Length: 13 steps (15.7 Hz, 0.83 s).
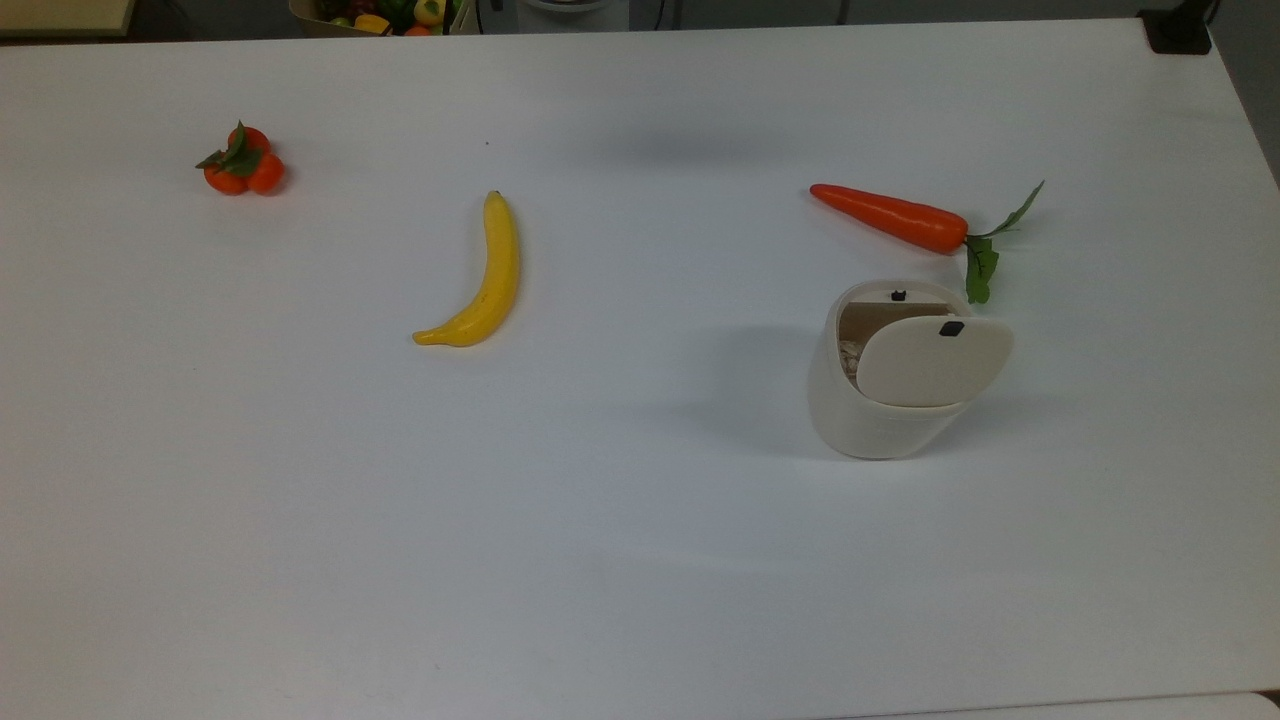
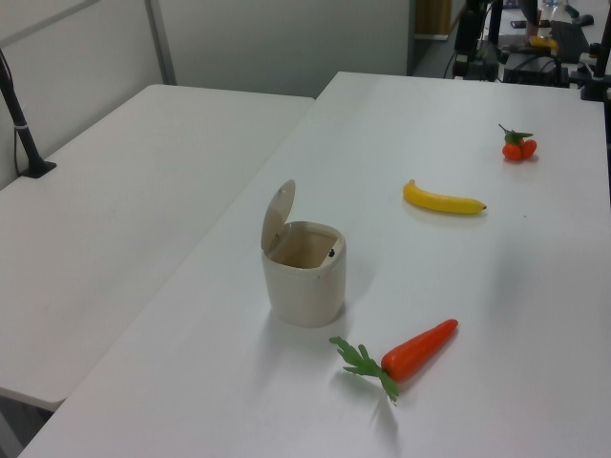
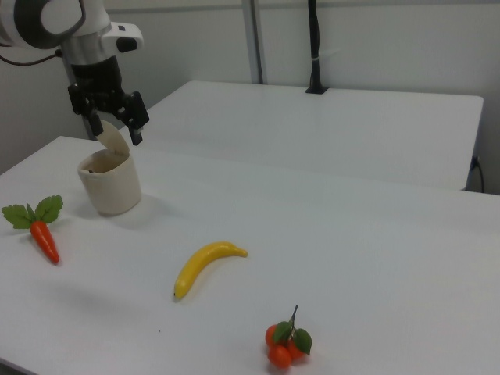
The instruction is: Close garbage bin
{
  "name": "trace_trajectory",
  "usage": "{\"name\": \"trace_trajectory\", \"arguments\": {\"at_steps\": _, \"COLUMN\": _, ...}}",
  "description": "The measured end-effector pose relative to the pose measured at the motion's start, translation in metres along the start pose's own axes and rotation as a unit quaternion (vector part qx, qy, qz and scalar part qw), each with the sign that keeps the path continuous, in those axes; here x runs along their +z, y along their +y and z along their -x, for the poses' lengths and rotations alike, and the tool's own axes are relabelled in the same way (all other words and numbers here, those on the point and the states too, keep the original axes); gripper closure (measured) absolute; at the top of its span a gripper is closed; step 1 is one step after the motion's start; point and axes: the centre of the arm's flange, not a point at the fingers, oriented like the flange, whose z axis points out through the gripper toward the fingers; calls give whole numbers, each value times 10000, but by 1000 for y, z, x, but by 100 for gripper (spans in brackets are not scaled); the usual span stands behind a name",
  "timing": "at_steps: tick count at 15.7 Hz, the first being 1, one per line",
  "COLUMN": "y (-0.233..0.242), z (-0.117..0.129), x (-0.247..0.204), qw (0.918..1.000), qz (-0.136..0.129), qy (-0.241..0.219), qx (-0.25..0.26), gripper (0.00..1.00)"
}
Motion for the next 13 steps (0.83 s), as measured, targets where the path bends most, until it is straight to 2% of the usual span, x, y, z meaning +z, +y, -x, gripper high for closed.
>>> {"name": "trace_trajectory", "arguments": {"at_steps": 13, "y": -1, "z": 0, "x": 0, "qw": 10000, "qz": 5, "qy": 3, "qx": -84, "gripper": 0}}
